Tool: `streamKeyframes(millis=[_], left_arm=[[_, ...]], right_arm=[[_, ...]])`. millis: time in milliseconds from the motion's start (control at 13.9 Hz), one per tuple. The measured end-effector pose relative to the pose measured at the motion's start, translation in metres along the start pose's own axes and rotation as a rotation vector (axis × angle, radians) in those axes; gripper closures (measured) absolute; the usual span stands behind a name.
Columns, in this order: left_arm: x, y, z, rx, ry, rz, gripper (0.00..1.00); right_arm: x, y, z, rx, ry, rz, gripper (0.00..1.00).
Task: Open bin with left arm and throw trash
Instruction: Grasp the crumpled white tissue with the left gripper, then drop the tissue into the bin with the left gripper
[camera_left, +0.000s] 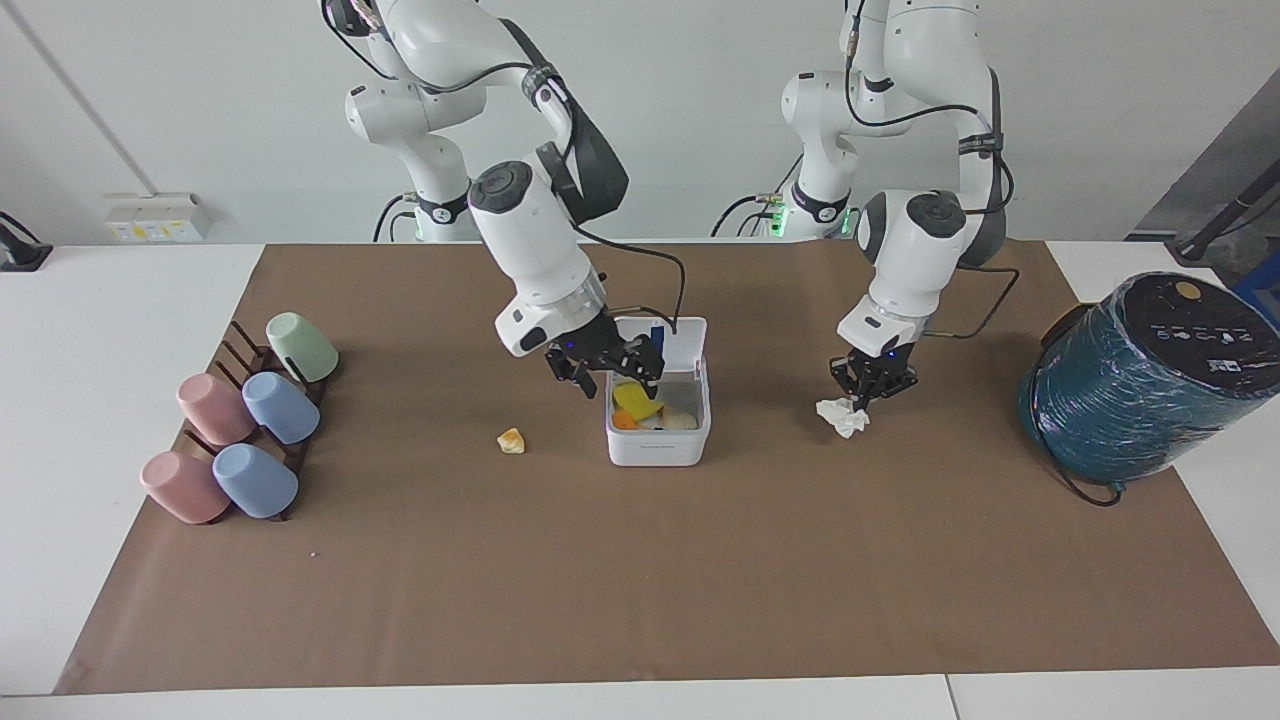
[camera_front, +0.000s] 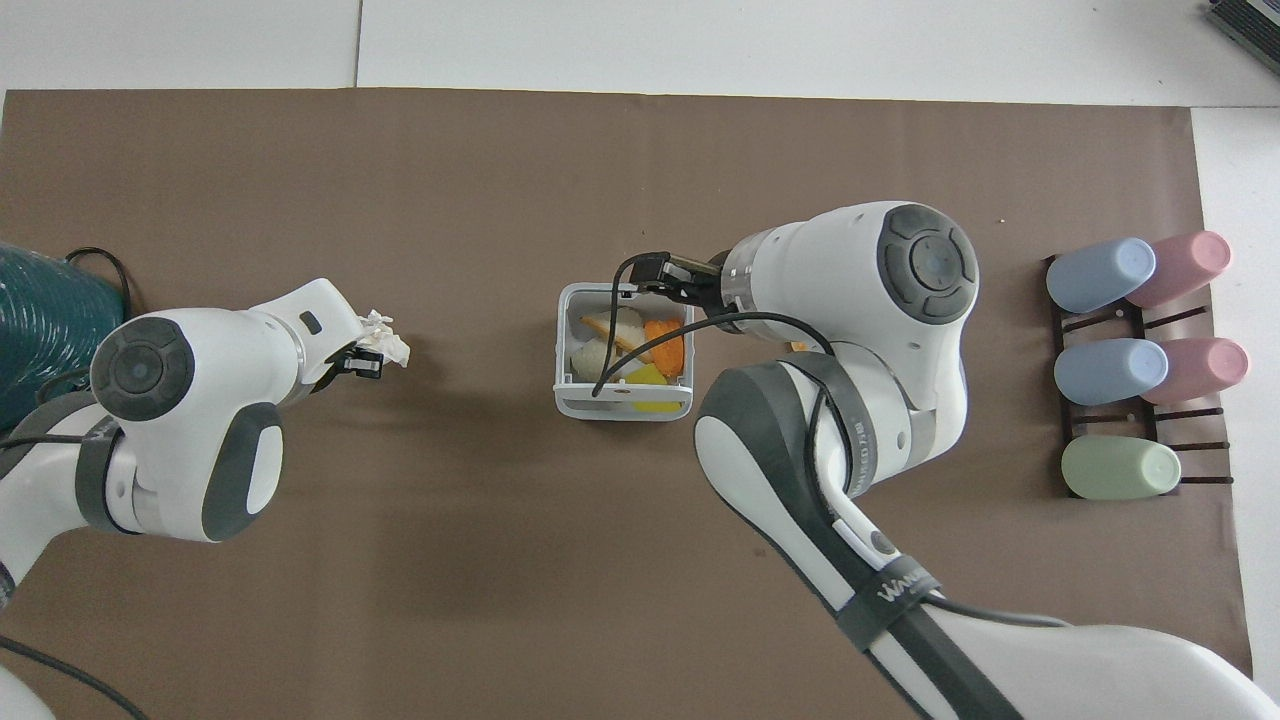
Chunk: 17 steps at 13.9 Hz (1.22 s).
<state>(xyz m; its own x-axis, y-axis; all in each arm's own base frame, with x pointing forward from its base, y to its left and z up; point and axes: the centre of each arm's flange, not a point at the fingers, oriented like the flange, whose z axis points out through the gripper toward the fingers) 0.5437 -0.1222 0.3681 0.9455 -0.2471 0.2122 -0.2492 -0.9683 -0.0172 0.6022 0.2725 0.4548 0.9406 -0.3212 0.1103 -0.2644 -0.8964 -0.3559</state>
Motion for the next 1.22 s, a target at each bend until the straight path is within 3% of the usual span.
streamKeyframes(millis=[215,503,790,1221], left_arm=[[0.034,0.017,-0.047,-0.005,-0.017,0.000,0.97],[0.059,0.072,-0.093,-0.030,0.037,-0.029,0.97],[0.058,0.156,-0.107,-0.126,0.051,-0.023,0.97],[0.045,0.235,-0.113,-0.208,0.108,0.066,0.93]], right_arm=[[0.037,0.045,-0.028,-0.043,0.044,-0.087,0.00],[0.065,0.126,-0.011,-0.107,-0.013,-0.329,0.00],[0.045,0.168,0.043,-0.138,-0.095,-0.505,0.00],[0.006,0.188,0.096,-0.154,-0.116,-0.596,0.00]])
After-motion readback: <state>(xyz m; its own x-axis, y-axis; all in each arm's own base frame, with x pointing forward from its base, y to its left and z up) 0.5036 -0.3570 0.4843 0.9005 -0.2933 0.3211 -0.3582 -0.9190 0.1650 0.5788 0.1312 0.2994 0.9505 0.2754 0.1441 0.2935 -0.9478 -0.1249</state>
